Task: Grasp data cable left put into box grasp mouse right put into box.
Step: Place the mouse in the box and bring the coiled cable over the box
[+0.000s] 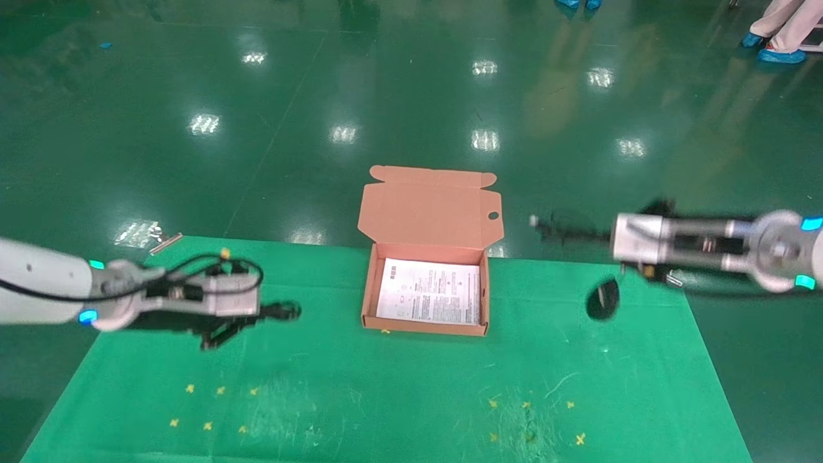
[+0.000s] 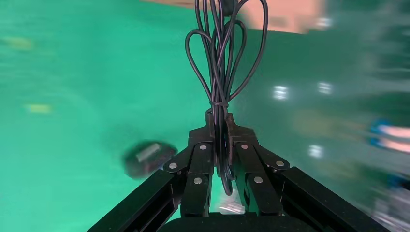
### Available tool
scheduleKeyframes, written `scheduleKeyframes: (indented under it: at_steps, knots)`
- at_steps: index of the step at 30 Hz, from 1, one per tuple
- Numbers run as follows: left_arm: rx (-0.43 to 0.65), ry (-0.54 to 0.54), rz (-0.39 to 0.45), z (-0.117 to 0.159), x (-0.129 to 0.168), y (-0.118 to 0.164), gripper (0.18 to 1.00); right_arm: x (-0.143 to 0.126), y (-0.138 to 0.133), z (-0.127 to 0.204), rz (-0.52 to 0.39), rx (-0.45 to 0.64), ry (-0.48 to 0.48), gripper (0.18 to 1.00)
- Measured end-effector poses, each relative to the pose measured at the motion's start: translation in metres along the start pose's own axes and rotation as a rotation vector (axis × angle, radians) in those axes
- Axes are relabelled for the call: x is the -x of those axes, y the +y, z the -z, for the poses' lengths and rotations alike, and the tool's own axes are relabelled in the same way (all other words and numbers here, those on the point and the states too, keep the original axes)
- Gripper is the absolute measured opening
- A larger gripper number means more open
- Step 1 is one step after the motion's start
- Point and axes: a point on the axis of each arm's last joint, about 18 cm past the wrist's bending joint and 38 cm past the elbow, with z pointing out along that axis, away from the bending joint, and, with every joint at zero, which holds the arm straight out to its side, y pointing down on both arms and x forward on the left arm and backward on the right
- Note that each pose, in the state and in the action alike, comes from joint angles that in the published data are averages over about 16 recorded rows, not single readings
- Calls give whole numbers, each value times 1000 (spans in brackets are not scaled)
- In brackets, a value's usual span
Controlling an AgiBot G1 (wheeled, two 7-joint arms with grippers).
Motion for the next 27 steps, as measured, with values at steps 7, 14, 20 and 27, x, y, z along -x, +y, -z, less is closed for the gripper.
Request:
scheduleKeyframes:
  at_steps: [7,14,20,27]
  knots:
    - [-42,-187,-77,23,56,-39,258,-71,-51,3,27,-92,185,214]
    - [-86,-330,-126,34,103,-79,258,-117,-113,-12,67,-200,272,214]
    - [-113,-400,-152,40,132,-103,257,-143,-150,-23,94,-260,306,214]
    - [-130,-436,-166,44,149,-118,257,-157,-174,-29,118,-295,316,214]
